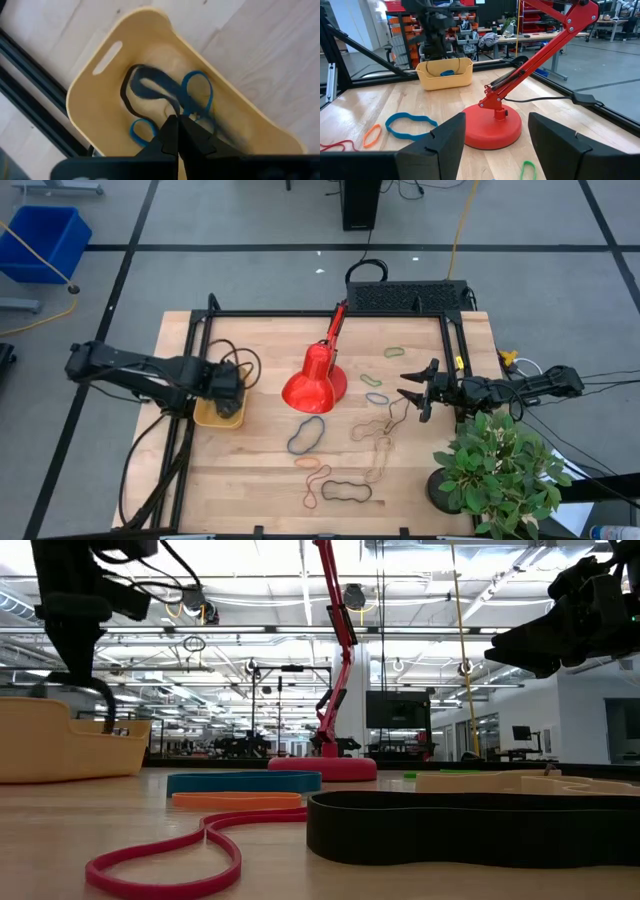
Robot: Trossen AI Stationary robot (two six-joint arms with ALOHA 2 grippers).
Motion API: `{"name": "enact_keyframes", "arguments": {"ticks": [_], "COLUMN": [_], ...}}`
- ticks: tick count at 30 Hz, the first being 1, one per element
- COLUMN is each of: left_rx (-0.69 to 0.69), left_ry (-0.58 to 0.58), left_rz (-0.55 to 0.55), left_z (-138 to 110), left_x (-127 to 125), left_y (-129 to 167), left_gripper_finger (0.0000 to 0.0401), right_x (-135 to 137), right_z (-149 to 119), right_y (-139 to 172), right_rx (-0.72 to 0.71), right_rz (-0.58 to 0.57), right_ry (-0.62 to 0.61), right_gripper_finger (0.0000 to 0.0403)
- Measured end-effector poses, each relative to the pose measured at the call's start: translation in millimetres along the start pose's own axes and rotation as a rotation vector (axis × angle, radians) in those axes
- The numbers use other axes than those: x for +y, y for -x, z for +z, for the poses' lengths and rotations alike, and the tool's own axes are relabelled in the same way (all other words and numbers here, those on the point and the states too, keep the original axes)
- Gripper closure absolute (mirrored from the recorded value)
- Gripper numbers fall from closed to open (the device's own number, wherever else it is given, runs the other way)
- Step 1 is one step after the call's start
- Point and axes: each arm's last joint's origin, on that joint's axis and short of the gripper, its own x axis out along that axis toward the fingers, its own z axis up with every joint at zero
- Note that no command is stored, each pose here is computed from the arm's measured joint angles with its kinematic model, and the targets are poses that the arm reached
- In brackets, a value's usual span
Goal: Pick and place rubber bands into bin
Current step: Put the top black rubber band into the yellow bin
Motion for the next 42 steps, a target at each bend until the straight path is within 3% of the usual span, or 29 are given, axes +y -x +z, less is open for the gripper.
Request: {"name": "enact_keyframes", "arguments": {"ticks": [16,22,26,33,42], "left_rx": [0.184,0.204,0.260,0.266,0.263], "left_ry": [-0.063,-0.040,-0.003,0.045,0.073], "left_rz": [0.121,0.123,0.106,0.073,0.050], "left_z": [11,11,6,4,7], "left_x": [-26,-23,-17,-12,-9], "left_y": [-33,-37,-55,-74,-82], "left_gripper_finger": [0.0384,0.0388,0.0377,0.0394,0.0343], "right_x": [0,0,0,0,0], "right_z": [0,0,0,0,0], "right_y": [0,0,0,0,0], "right_rx": [0.000,0.000,0.000,0.000,0.000], "right_rz": [0.000,0.000,0.000,0.000,0.000], "right_ry": [0.000,0.000,0.000,0.000,0.000], "right_gripper_finger": [0.0193,0.0193,0.0193,0.0193,0.0193]}}
